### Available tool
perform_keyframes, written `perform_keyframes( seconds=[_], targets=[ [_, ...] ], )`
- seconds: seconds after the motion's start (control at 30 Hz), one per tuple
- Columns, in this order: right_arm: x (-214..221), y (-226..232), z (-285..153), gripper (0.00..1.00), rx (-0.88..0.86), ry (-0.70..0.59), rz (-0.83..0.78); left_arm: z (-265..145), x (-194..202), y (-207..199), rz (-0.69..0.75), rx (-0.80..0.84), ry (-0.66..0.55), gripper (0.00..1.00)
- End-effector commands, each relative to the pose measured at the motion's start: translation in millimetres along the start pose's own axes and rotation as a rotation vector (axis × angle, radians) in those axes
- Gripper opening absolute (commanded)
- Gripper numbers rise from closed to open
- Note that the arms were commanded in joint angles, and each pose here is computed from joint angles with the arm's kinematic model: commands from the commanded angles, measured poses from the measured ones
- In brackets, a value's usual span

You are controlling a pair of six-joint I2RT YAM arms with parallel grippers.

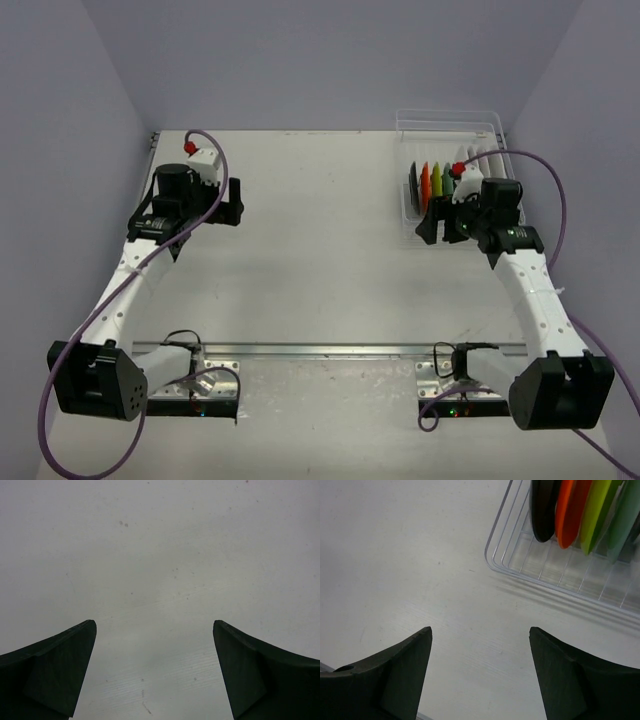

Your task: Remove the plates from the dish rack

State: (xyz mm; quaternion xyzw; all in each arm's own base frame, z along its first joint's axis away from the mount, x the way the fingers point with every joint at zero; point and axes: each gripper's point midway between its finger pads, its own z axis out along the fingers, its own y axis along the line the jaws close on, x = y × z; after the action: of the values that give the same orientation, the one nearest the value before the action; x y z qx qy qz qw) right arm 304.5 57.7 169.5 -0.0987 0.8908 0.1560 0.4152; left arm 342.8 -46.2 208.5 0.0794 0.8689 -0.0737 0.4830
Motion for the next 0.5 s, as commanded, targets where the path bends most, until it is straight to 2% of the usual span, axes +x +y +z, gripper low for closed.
perform_keyframes(
  seconds=[0.0,0.23,0.47],
  targets=[
    [-36.2,0.9,9.3,0.73,0.051,-0.067,-0.069,1.2,-22.7,3.7,0.006,-0.04,-0.044,1.0],
    [-68.2,-5.0,38.9,0.53,0.138,-0.061,-0.104,3.0,-33.7,9.5,-0.006,-0.083,-0.066,1.0],
    [-85.4,-27.9,78.8,0.41,0.212,-0.003,-0.095,6.3,-37.2,13.5,-0.01,-0.104,-0.068,1.0]
  ],
)
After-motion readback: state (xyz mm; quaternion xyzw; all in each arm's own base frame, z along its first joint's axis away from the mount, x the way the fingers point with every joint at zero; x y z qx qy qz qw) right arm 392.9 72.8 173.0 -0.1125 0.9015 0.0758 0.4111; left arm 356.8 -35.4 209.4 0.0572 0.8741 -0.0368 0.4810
